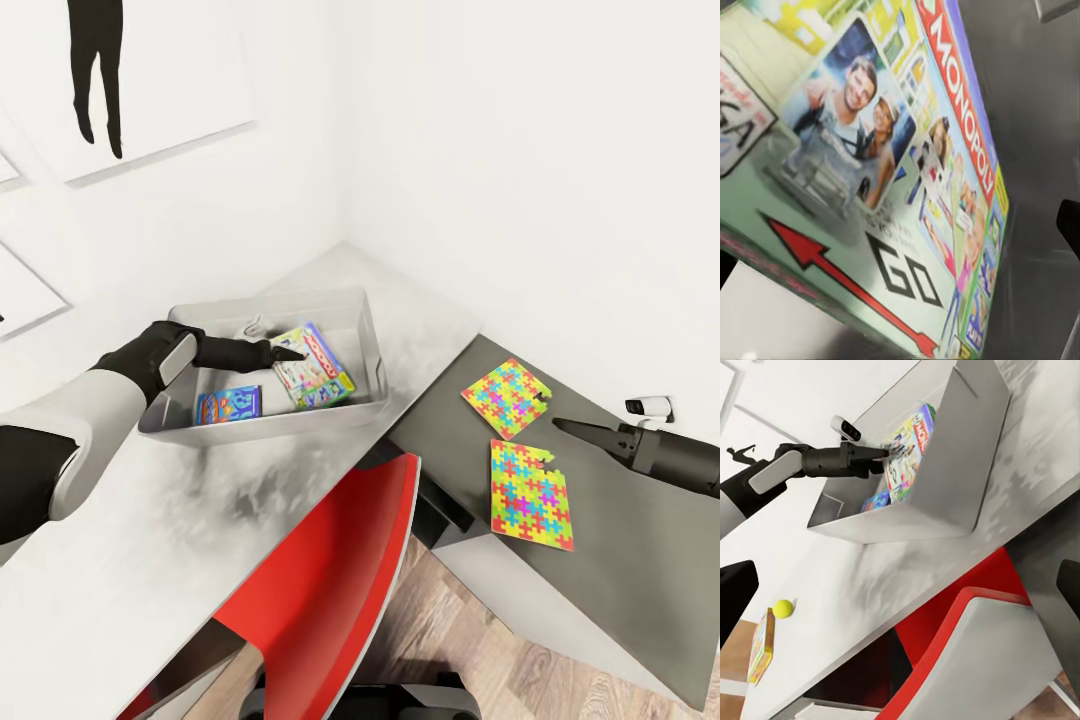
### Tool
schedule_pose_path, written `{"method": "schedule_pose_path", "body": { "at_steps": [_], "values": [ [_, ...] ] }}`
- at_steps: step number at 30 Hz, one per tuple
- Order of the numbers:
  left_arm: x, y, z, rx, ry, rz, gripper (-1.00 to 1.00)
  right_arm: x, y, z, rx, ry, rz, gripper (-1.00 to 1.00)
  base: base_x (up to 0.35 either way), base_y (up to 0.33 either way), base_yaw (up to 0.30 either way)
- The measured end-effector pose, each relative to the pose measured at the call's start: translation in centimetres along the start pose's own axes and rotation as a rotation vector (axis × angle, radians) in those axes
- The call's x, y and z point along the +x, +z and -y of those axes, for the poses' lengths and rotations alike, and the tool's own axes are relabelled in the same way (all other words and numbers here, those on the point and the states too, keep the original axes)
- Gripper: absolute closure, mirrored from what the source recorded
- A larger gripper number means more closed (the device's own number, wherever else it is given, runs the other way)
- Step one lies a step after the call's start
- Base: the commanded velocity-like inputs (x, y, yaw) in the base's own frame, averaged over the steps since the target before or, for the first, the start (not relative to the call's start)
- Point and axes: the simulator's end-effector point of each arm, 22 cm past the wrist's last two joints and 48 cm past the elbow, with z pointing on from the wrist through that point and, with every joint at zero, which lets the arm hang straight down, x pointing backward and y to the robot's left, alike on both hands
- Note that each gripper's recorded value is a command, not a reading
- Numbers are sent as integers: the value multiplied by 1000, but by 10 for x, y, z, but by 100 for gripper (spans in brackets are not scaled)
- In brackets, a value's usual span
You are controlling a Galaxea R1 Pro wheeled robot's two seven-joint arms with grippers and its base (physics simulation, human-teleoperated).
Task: Put all the toys in the child's room - the three board games (two on the bed and one on the table), the two jigsaw puzzles on the table, and the tennis ball on the table - inside the toy box on the table in the child's room.
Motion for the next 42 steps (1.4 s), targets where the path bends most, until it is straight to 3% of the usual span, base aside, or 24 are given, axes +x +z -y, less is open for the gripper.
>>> {"method": "schedule_pose_path", "body": {
  "at_steps": [14,20,27,33,42],
  "values": [
    [-4,-4,-1,8,-8,13,-100,0,1,0,-3,2,2,-100,0,0,0],
    [-14,-11,11,87,-52,63,-100,1,3,-1,-8,5,5,-100,0,0,0],
    [-18,-19,17,141,-74,84,-100,1,3,-1,-9,7,6,-100,0,0,0],
    [-21,-34,18,192,-108,94,-100,2,4,-1,-10,8,6,-100,0,0,0],
    [-29,-63,13,251,-194,121,-100,2,4,-1,-10,8,7,-100,0,0,0]
  ]
}}
